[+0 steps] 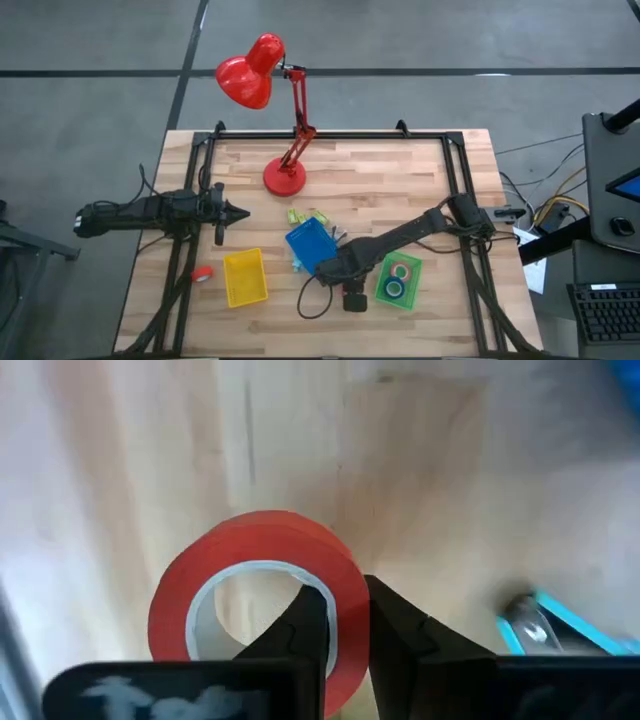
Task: Pick and place Stapler, Stapler remover, tape
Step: Put the right orange tape into the green bin
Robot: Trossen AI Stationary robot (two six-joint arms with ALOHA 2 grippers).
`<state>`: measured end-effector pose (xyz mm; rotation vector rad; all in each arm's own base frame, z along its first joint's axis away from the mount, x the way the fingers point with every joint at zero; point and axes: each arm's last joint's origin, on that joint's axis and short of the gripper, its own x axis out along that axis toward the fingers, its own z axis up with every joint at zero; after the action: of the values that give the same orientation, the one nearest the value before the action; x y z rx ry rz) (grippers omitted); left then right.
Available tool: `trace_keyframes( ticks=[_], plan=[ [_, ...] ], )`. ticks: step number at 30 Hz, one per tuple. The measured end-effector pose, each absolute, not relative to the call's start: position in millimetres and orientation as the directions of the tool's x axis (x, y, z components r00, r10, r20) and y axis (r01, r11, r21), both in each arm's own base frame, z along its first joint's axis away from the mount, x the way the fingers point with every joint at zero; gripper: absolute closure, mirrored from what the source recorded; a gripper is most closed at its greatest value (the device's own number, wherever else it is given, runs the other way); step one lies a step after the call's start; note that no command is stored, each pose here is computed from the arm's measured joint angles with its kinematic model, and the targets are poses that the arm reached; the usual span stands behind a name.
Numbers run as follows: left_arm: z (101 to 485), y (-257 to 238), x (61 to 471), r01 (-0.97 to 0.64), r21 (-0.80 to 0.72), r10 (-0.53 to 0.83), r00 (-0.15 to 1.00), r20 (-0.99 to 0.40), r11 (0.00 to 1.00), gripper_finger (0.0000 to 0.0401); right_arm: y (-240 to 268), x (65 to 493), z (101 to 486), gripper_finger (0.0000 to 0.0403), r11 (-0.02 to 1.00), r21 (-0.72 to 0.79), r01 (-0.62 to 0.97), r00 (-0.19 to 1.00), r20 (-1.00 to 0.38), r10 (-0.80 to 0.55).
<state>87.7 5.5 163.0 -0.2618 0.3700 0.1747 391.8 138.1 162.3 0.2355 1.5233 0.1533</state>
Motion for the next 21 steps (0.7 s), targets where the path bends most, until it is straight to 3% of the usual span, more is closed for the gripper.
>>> trace_keyframes(
  ticks=[8, 17, 21],
  plan=[
    [163, 6, 88, -0.215, -0.22, 0.12, 0.918, -0.378, 0.951, 0.0394, 131, 378, 212, 0.0362, 0.978, 0.173, 0.121, 0.061, -0.984, 0.166],
    [163, 6, 88, -0.216, -0.22, 0.121, 0.918, -0.378, 0.951, 0.0394, 114, 323, 258, 0.036, 0.942, 0.114, 0.315, 0.142, -0.987, 0.072],
    [163, 6, 88, -0.216, -0.22, 0.121, 0.918, -0.378, 0.951, 0.0394, 106, 296, 259, 0.0359, 0.912, 0.113, 0.393, 0.131, -0.989, 0.066]
  ],
)
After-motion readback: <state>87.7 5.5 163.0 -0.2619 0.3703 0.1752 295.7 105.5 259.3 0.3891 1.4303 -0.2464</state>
